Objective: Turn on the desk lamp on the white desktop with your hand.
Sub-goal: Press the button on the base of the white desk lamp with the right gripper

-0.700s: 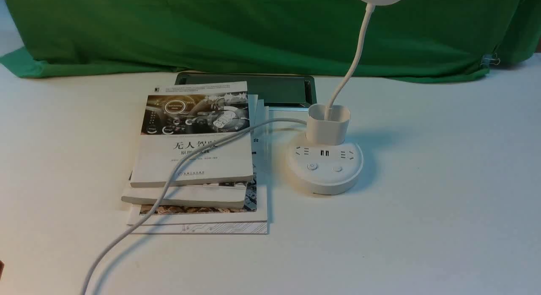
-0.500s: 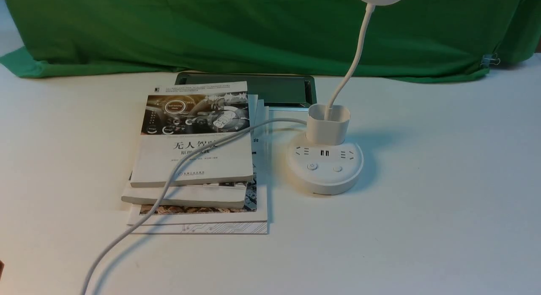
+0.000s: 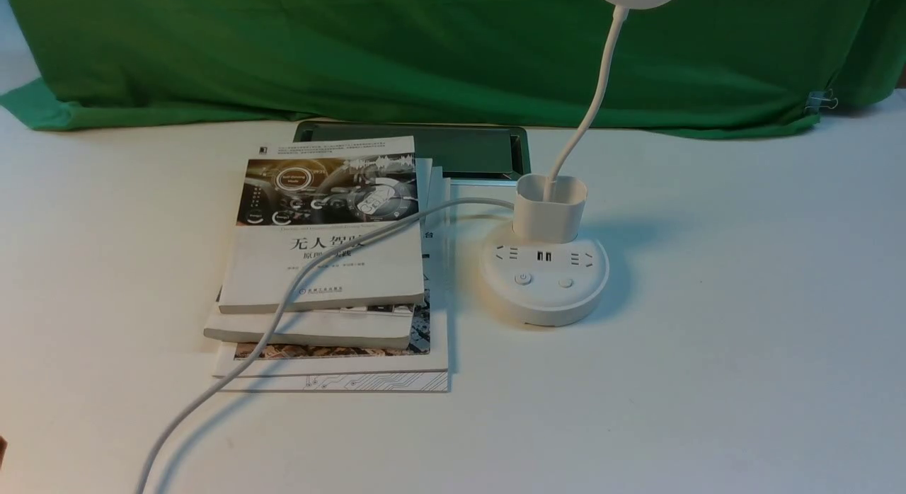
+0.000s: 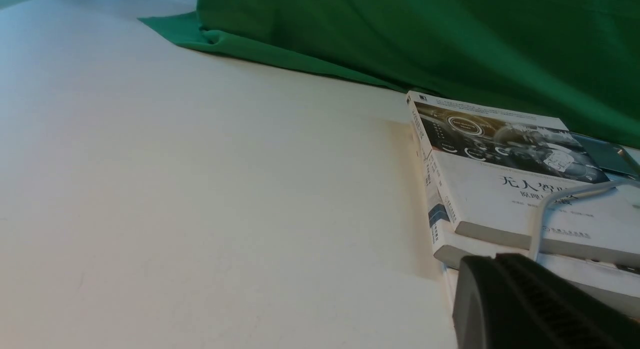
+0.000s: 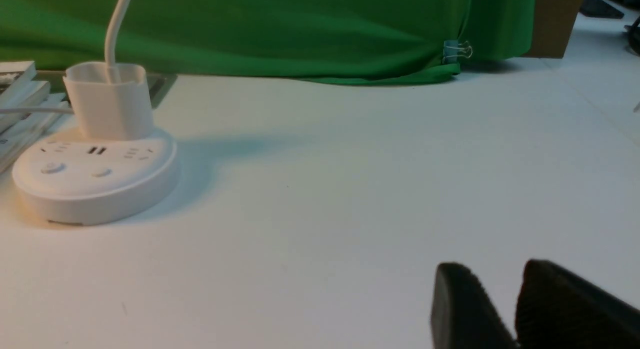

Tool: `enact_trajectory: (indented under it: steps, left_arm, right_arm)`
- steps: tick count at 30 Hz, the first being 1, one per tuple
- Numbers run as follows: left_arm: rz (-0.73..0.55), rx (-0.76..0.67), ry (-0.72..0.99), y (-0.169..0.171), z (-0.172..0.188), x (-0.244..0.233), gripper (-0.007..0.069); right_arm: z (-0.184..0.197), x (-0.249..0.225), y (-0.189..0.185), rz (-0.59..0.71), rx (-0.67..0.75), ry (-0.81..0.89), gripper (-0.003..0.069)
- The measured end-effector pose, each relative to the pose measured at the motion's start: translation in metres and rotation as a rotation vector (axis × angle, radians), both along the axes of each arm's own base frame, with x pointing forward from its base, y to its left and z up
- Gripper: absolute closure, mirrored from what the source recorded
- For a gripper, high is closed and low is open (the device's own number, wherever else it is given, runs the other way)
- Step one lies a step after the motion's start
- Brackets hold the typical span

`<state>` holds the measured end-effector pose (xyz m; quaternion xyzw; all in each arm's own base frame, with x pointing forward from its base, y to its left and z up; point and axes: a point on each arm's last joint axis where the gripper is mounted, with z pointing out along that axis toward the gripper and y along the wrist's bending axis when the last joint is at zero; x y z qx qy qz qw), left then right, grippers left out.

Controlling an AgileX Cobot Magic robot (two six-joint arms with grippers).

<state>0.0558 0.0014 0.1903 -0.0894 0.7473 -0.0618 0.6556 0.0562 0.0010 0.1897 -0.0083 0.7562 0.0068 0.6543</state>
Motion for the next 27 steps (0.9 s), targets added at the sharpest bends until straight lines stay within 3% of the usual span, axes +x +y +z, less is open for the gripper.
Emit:
enact_trajectory:
  steps: [14, 17, 22, 24, 27]
  left_arm:
    - [0.000, 0.005, 0.000, 0.0001, 0.0000, 0.0000, 0.0604]
    - [0.000, 0.000, 0.000, 0.0000, 0.0000, 0.0000, 0.0604]
    - [0.000, 0.000, 0.000, 0.0000, 0.0000, 0.0000, 0.0604]
    - [0.000, 0.000, 0.000, 0.0000, 0.0000, 0.0000, 0.0604]
    - [0.000, 0.000, 0.000, 0.0000, 0.0000, 0.0000, 0.0604]
  right_arm:
    - [0.0000, 0.0000, 0.0002, -0.002, 0.028, 0.001, 0.0419]
    - [0.0001, -0.0001, 0.0023, -0.021, 0.317, 0.010, 0.0419]
    - [0.0008, -0.0002, 0.0058, -0.090, 1.055, 0.048, 0.0419]
    - [0.0010, -0.0002, 0.0058, -0.110, 1.191, 0.054, 0.0419]
    - [0.0004, -0.0002, 0.0053, -0.121, 1.206, 0.057, 0.0419]
